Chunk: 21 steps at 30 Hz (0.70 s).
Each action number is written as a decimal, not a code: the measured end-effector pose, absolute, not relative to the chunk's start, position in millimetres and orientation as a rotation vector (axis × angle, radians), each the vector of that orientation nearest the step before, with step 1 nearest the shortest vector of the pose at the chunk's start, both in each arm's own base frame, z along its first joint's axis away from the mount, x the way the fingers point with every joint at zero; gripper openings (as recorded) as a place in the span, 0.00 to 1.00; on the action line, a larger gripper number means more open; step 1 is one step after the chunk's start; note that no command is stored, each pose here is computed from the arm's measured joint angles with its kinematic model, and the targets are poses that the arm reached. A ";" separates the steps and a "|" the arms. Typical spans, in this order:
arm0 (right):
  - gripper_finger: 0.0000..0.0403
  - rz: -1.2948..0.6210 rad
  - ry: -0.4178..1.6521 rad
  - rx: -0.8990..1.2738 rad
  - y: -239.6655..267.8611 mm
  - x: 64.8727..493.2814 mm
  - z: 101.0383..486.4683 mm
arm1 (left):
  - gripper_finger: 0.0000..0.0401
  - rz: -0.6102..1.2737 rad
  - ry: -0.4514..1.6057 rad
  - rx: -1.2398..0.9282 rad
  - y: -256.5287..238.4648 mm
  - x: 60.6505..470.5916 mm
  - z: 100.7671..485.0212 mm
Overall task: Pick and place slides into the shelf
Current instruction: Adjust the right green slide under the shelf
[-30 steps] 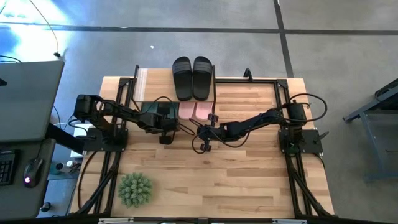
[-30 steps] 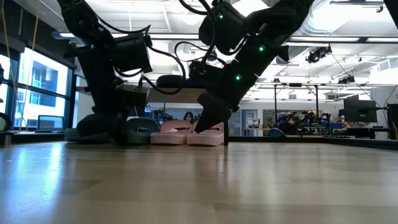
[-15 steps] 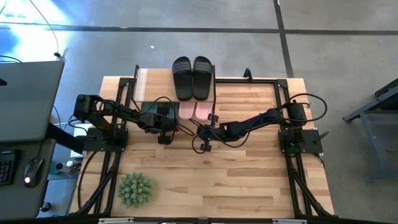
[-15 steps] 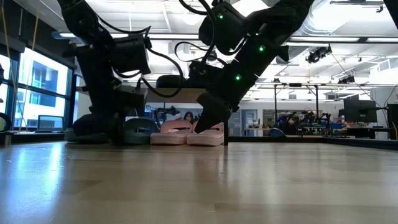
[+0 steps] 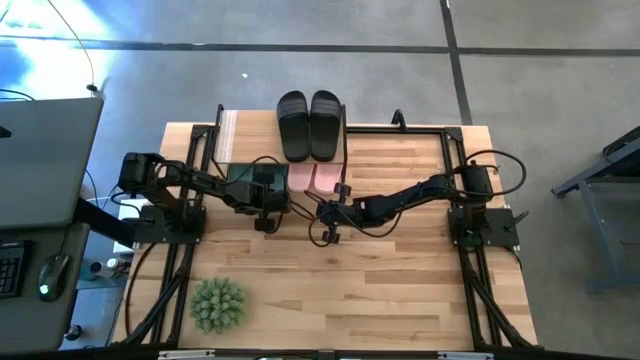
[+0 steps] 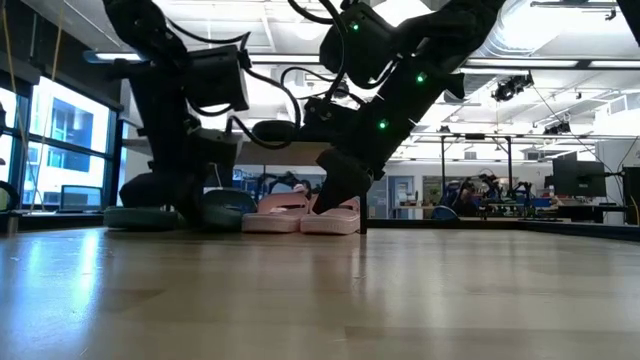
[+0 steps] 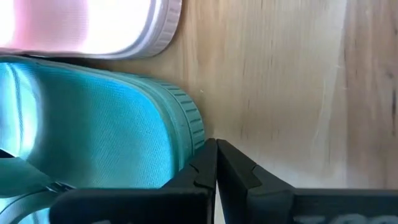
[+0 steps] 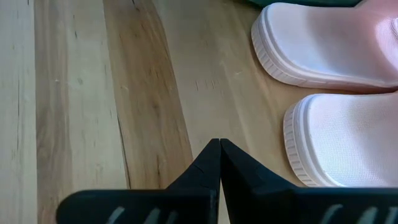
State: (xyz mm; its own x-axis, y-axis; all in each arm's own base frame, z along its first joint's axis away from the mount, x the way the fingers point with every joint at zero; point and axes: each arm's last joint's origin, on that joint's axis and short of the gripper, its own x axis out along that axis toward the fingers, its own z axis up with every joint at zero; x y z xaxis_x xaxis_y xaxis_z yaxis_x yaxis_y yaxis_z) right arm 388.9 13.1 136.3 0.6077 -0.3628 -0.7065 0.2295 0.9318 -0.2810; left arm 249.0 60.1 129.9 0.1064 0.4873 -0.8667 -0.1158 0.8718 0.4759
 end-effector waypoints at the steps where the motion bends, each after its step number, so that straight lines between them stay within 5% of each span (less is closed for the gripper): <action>1: 0.00 -0.344 0.852 -0.168 13.1 388.8 136.3 | 0.00 0.451 1.405 0.318 59.8 249.3 130.8; 9: 0.00 -0.344 0.852 -0.168 13.1 388.8 136.3 | 0.04 0.424 1.432 0.296 59.1 247.3 130.7; 21: 0.00 -0.342 0.853 -0.167 13.1 388.9 136.3 | 0.37 0.408 1.433 0.266 57.5 247.1 130.2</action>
State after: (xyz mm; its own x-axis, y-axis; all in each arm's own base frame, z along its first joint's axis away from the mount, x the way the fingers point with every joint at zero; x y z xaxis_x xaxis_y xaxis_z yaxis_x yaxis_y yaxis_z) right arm 388.9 13.1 136.3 0.6078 -0.3604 -0.7076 0.2279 0.9328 -0.2793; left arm 247.1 57.5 130.2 0.0866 0.4262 -0.9005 -0.1127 0.9023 0.4162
